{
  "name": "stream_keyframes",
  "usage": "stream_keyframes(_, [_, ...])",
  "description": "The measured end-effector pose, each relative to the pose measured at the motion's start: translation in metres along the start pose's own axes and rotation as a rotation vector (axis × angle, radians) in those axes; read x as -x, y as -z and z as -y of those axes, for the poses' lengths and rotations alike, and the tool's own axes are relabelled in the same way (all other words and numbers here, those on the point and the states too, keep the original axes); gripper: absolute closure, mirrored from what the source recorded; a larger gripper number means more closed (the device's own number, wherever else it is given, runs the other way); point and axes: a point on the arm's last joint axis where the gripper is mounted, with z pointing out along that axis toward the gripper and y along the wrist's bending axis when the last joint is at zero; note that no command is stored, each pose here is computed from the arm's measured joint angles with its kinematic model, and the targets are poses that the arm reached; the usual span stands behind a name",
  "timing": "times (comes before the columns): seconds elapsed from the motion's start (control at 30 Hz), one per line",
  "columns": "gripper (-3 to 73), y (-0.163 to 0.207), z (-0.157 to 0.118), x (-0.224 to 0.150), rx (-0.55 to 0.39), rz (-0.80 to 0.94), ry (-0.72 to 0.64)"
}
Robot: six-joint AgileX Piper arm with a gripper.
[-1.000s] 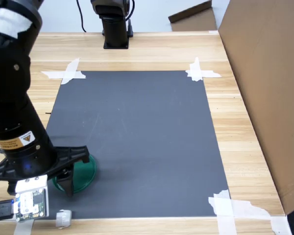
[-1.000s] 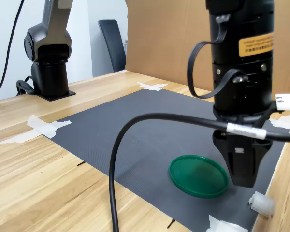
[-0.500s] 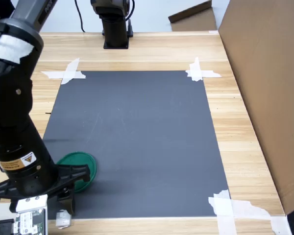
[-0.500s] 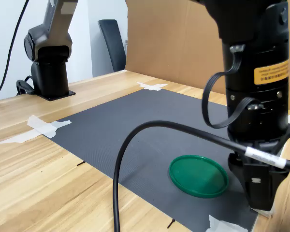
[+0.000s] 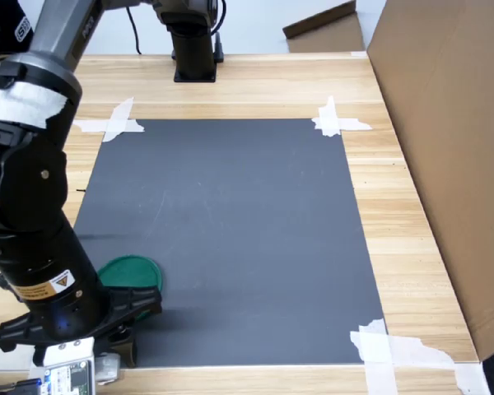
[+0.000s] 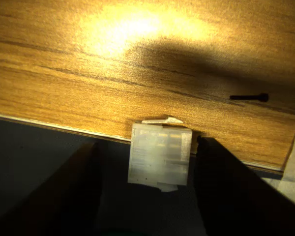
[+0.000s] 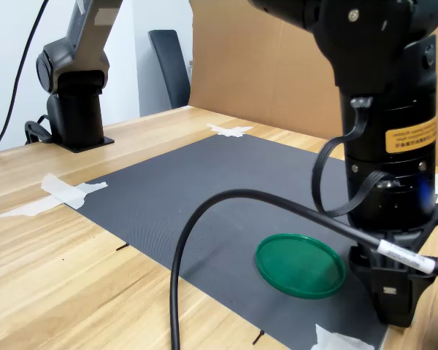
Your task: Grasp a white terminal and put it in the green lid.
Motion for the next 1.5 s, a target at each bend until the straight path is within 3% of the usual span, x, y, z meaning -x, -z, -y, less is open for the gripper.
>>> stream_keyframes(0.1, [23.8,0.0,0.0,0.0,0.0,0.001,0.0])
stream_keyframes(0.27, [33.4,0.0,0.002,0.001,-0.019,0.014,0.008])
stream_keyframes(0.33, [42.8,0.0,0.002,0.002,-0.025,0.018,0.011])
stream_keyframes(0.37, [43.4,0.0,0.002,0.002,-0.025,0.018,0.011])
stream_keyframes(0.77, [43.4,0.006,0.002,0.003,-0.029,0.027,0.013])
stream_keyframes(1.13, [43.4,0.077,-0.003,0.011,-0.035,0.063,0.024])
stream_keyframes(1.5, [43.4,0.116,-0.019,-0.017,-0.015,0.034,0.155])
